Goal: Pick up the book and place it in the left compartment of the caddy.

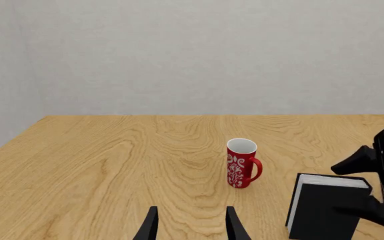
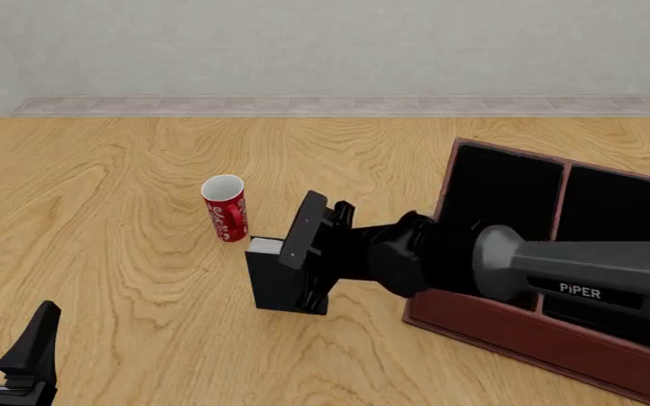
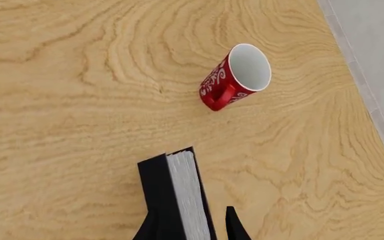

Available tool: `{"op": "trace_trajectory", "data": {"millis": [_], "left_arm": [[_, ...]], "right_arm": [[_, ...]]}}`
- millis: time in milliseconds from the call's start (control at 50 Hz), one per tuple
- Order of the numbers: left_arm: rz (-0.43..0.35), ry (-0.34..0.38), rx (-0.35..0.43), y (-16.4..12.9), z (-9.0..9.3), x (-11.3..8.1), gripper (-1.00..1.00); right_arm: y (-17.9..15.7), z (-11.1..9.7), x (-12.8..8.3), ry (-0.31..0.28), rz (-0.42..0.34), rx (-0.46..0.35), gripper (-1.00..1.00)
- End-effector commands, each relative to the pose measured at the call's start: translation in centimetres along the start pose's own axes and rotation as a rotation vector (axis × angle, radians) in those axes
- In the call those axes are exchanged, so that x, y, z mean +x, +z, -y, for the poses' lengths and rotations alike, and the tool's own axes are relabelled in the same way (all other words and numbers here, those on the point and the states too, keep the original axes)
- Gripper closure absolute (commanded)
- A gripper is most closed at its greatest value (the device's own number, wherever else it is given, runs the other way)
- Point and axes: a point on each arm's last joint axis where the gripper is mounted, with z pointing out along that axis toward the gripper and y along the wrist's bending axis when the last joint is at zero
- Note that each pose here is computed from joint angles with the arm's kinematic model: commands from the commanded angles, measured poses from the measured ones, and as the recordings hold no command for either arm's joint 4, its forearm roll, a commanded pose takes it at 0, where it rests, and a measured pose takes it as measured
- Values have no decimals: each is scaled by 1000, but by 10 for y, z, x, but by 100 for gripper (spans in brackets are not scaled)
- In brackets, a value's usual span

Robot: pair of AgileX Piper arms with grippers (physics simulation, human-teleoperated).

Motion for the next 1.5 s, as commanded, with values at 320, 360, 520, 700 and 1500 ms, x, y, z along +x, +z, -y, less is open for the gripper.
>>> {"op": "trace_trajectory", "data": {"millis": [320,360,520,700,1500], "left_arm": [[0,0,0,0,0,0,-100],[0,0,0,0,0,0,-100],[0,0,0,0,0,0,-100],[0,0,0,0,0,0,-100],[0,0,0,0,0,0,-100]], "right_arm": [[18,-3,7,14,-37,-20,100],[15,-2,6,14,-37,-20,100],[-2,0,2,8,-34,-18,100],[-50,2,-15,-15,24,-1,100],[-201,4,-21,506,70,-5,100]]}}
